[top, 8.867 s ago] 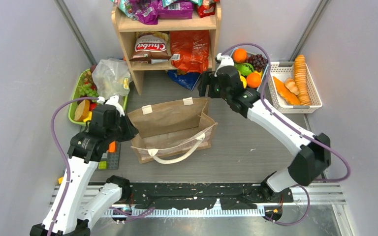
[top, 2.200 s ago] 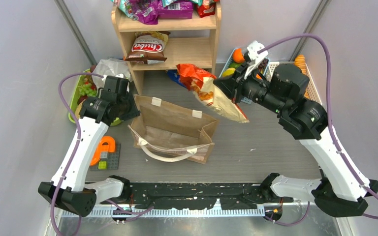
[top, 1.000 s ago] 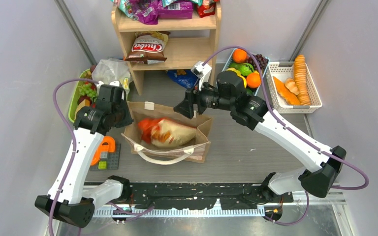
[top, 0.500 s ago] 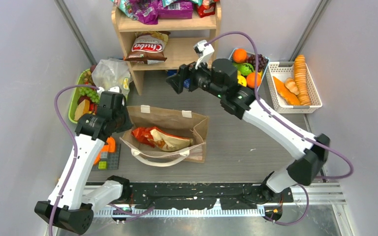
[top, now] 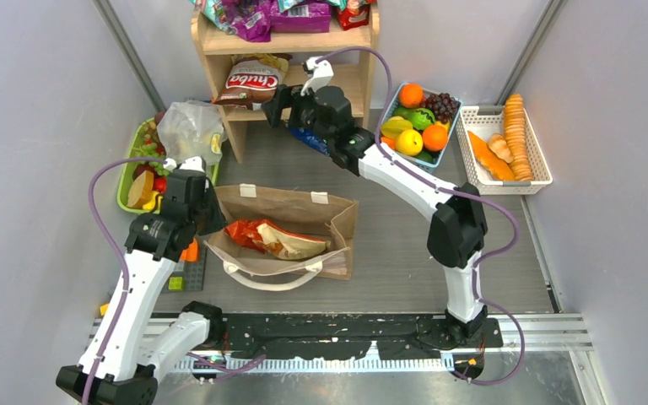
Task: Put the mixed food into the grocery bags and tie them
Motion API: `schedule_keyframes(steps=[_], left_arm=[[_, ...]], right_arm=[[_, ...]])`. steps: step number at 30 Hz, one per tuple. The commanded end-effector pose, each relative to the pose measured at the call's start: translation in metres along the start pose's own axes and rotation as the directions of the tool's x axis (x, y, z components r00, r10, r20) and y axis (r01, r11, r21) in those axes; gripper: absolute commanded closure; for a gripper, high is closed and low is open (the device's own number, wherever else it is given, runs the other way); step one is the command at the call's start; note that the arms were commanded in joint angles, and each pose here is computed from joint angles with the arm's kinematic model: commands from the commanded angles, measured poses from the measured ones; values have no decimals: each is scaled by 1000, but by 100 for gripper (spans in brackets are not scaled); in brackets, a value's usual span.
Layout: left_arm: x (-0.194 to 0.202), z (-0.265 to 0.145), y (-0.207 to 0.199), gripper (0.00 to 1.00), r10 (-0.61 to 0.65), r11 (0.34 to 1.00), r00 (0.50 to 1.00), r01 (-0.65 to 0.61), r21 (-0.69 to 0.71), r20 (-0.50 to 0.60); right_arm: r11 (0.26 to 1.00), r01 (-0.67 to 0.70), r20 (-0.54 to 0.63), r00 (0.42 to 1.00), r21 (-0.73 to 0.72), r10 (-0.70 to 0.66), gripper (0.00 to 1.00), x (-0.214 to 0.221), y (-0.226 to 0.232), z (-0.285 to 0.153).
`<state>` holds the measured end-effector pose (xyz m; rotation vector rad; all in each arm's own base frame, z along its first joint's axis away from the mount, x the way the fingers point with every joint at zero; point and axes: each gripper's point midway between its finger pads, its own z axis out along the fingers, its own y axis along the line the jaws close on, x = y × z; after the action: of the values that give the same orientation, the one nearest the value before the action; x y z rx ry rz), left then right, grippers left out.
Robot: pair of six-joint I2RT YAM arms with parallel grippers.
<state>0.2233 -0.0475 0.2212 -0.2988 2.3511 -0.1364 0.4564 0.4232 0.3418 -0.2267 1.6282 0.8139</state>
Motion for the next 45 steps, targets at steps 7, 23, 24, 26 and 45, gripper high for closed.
schedule_keyframes(steps=[7, 23, 24, 26, 45], left_arm=[[1, 10, -13, 100, -32, 997, 999, 31, 70, 8], [9, 16, -31, 100, -7, 981, 1000, 9, 194, -10], [9, 16, -31, 100, -5, 981, 1000, 7, 194, -9], [9, 14, -29, 100, -2, 983, 1000, 2, 186, -1], [-5, 6, -16, 100, -5, 992, 997, -4, 124, 75]], right_arm=[[1000, 14, 148, 989, 5, -14, 8, -37, -7, 45], [991, -42, 124, 991, -125, 57, 61, -15, 4, 67], [989, -44, 116, 991, -140, 61, 76, -15, 8, 65], [987, -48, 114, 991, -155, 66, 87, -21, 12, 58], [940, 28, 298, 951, -339, 80, 95, -168, 94, -131]])
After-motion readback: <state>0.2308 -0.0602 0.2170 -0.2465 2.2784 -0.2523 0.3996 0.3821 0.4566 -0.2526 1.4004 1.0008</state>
